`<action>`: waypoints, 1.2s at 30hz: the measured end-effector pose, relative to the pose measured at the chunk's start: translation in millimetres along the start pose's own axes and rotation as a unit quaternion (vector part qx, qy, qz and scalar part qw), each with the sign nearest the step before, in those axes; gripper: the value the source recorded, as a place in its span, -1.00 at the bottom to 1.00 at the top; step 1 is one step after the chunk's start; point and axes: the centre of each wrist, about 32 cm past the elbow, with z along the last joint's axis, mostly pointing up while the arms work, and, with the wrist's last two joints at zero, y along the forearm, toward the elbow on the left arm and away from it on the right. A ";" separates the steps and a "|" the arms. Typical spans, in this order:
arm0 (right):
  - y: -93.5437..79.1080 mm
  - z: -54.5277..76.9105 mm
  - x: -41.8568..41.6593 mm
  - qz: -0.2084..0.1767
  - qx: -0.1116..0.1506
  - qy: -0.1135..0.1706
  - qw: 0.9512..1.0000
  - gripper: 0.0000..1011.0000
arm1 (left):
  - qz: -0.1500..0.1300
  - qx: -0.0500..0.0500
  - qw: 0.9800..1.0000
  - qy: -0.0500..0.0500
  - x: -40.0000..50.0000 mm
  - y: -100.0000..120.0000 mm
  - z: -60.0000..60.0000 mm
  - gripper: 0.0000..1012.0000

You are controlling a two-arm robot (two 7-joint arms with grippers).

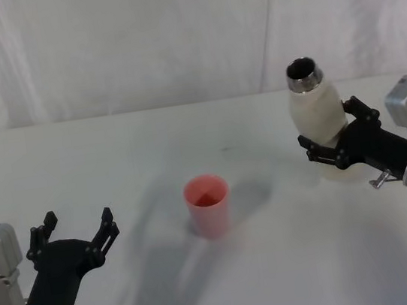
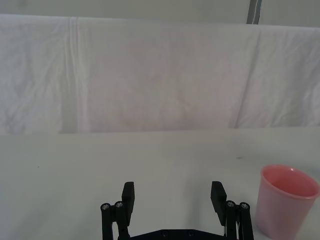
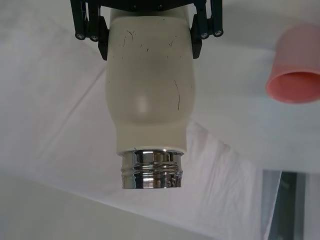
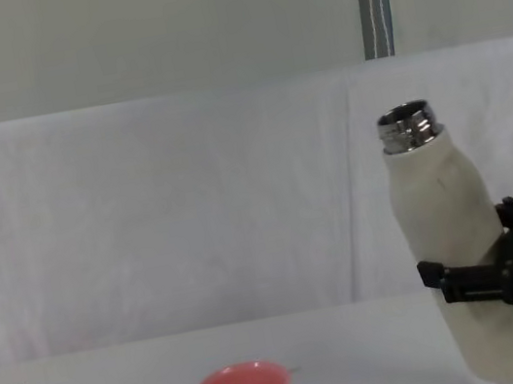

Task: Grasp the thermos with one hand and pour water into the cup lid.

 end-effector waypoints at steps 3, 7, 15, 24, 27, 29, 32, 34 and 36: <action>3.3 5.9 3.1 0.009 -0.006 -0.026 1.000 0.90 | 0.000 0.000 1.000 0.000 0.0 0.0 0.0 0.98; 7.5 12.0 7.0 0.018 -0.009 -0.049 0.999 0.89 | 0.000 0.000 1.000 0.000 0.0 0.0 0.0 0.98; 15.3 20.9 11.3 0.032 -0.016 -0.095 0.995 0.89 | 0.000 0.000 1.000 0.000 0.0 0.0 0.0 0.98; 24.0 31.6 8.3 0.042 -0.024 -0.169 0.984 0.89 | 0.000 0.000 1.000 0.000 0.0 0.0 0.0 0.98; 26.5 34.7 6.2 0.045 -0.030 -0.202 0.978 0.89 | 0.000 0.000 1.000 0.000 0.0 0.0 0.0 0.98; 28.8 37.1 4.2 0.049 -0.035 -0.227 0.972 0.89 | 0.000 0.000 1.000 0.000 0.0 0.0 0.0 0.98; 32.0 40.5 2.4 0.055 -0.043 -0.261 0.963 0.89 | 0.000 0.000 1.000 0.000 0.0 0.0 0.0 0.98; 33.6 41.8 1.2 0.058 -0.048 -0.278 0.958 0.89 | 0.000 0.000 1.000 0.000 0.0 0.0 0.0 0.98; 35.2 43.2 0.3 0.061 -0.052 -0.291 0.953 0.89 | 0.000 0.000 1.000 0.000 0.0 0.0 0.0 0.98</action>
